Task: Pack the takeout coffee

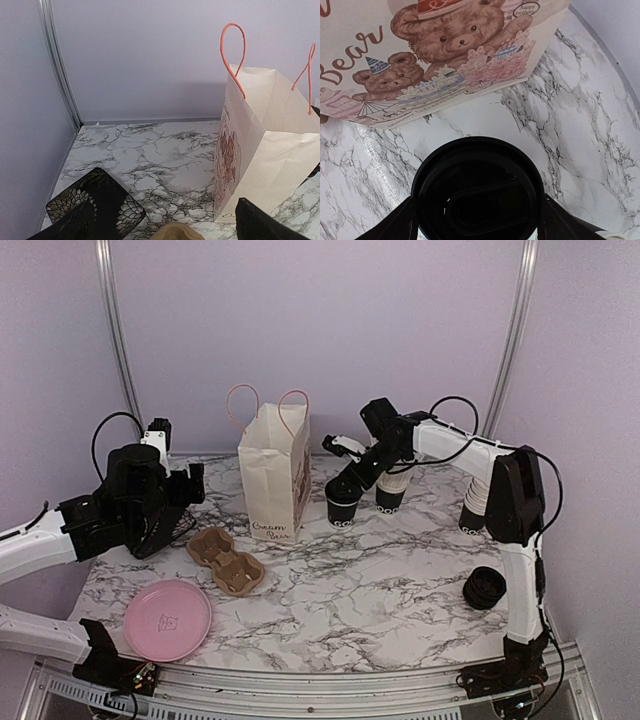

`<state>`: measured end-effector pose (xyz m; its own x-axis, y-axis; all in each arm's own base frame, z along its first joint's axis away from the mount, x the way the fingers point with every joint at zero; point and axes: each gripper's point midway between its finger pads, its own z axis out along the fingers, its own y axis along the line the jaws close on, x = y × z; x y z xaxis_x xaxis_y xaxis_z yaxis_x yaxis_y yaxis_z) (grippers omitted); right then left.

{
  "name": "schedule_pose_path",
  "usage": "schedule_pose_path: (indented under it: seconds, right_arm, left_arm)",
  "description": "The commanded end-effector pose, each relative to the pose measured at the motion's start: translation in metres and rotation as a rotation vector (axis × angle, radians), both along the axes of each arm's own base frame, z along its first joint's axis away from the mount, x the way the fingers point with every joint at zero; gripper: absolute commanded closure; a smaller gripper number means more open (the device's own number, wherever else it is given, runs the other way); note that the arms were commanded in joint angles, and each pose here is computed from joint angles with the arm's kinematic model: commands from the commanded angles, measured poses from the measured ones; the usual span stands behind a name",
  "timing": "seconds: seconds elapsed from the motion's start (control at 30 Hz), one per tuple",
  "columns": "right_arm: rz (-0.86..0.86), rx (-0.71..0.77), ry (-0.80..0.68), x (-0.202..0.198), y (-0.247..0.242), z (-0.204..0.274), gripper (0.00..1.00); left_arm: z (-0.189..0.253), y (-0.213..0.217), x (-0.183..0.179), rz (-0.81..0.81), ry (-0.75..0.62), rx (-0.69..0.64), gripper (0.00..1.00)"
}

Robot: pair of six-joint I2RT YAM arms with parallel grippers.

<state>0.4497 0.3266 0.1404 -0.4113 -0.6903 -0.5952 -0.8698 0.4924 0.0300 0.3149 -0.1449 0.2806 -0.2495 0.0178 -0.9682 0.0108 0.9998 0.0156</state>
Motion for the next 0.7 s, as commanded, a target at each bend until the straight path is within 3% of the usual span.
schedule_pose_path:
  seconds: [0.0,0.23,0.5,0.6,0.67]
  right_arm:
    - [-0.049,0.028,-0.025,0.007,-0.001,0.024,0.20]
    - [-0.051,0.102,-0.111,-0.010,-0.008,0.091,0.08]
    - [0.013,0.077,-0.260,-0.070,-0.062,0.135,0.18]
    - [-0.068,0.060,-0.293,-0.074,-0.110,0.137,0.23]
    - [-0.144,0.041,-0.288,-0.073,-0.143,0.134,0.28]
  left_arm:
    - [0.007,-0.002,0.003,-0.006,0.004,0.007,0.01]
    - [0.006,-0.003,0.003,-0.009,0.012,0.015,0.01]
    - [0.014,-0.008,-0.002,-0.072,-0.002,0.014,0.01]
    - [0.022,-0.026,-0.009,-0.201,-0.009,-0.003,0.01]
    - [0.026,-0.046,-0.018,-0.336,-0.017,-0.025,0.07]
